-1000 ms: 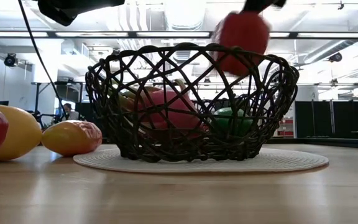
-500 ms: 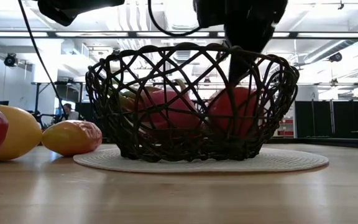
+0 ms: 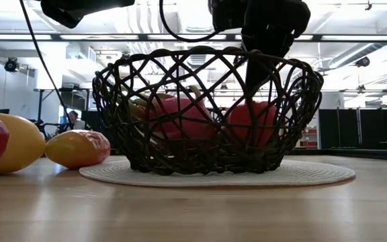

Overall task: Build produce basket
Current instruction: Put the bell pepper into the basket, then put the peach into the basket

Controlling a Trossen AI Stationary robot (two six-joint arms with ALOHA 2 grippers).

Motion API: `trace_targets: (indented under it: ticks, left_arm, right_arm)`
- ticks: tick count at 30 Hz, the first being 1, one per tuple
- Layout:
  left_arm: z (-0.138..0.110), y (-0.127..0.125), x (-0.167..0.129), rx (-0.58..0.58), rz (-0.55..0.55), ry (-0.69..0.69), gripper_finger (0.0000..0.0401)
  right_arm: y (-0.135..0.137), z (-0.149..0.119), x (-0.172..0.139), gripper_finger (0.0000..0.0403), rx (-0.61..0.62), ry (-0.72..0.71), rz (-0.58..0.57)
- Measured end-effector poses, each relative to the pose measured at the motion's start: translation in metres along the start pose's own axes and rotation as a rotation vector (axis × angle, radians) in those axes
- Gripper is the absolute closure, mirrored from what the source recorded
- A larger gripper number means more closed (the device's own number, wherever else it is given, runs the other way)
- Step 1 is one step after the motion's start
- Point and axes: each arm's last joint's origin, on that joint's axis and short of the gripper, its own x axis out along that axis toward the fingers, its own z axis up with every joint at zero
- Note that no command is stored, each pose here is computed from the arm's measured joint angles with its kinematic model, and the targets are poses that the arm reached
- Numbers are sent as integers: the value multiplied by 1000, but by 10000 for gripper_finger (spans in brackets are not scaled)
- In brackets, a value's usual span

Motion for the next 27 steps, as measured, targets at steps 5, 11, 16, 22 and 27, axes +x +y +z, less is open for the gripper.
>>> trace_targets:
  ticks: [5,11,16,22,27]
  left_arm:
    - [0,0,0,-1,0,0,189]
    - [0,0,0,-1,0,0,189]
    - [0,0,0,0,0,0,189]
    - [0,0,0,0,0,0,189]
    - [0,0,0,0,0,0,189]
  right_arm:
    - [-1,0,-2,272,-24,-10,-20]
    - [-3,-2,-31,236,-1,-80,0]
    - [13,-16,-68,241,-25,-196,-1]
    - [55,-54,-108,258,-65,-291,63]
    - [84,-99,-117,270,-67,-235,101]
